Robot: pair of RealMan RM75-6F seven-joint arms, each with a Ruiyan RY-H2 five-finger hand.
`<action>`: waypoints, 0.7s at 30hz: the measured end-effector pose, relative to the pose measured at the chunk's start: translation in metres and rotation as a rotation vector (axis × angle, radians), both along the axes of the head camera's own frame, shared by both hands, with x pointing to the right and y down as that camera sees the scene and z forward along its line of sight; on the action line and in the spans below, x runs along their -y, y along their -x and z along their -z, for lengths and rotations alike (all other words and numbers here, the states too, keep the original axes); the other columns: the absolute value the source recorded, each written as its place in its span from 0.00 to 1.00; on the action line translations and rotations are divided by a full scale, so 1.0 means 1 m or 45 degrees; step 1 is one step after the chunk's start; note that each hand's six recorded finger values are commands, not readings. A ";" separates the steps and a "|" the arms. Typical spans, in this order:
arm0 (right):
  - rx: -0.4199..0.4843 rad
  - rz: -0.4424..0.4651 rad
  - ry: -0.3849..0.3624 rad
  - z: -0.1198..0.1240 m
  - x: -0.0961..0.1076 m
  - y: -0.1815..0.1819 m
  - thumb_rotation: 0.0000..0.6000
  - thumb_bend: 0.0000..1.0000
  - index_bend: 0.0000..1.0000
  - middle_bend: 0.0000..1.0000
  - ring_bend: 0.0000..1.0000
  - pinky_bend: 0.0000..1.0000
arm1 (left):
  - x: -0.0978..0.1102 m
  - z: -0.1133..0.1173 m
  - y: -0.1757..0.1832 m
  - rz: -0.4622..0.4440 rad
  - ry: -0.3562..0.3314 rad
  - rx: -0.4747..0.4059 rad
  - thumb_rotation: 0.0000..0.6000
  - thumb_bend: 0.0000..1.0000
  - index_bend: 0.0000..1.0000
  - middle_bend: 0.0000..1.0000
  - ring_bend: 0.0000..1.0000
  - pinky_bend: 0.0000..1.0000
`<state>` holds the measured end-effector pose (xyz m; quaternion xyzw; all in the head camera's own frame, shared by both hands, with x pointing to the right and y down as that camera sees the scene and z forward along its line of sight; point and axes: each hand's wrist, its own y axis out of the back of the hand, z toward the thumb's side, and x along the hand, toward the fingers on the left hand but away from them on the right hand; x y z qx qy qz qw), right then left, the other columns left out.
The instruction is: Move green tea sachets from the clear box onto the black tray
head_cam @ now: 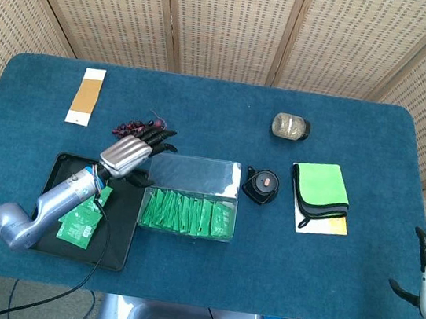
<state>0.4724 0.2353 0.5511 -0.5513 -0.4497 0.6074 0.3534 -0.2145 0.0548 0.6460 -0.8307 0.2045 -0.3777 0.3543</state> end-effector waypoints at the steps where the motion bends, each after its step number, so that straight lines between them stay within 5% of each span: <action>1: 0.000 -0.003 -0.001 0.000 0.000 -0.001 1.00 0.00 0.00 0.00 0.00 0.00 | -0.003 0.002 -0.002 -0.036 -0.018 0.002 1.00 0.27 0.27 0.00 0.00 0.00; 11: -0.006 -0.015 -0.002 0.001 0.000 -0.003 1.00 0.00 0.00 0.00 0.00 0.00 | -0.036 0.013 -0.009 -0.354 -0.174 0.023 1.00 0.27 0.41 0.00 0.00 0.00; 21: -0.011 -0.012 0.003 -0.001 0.001 -0.002 1.00 0.00 0.00 0.00 0.00 0.00 | -0.037 0.005 -0.011 -0.469 -0.256 0.103 1.00 0.27 0.43 0.00 0.00 0.00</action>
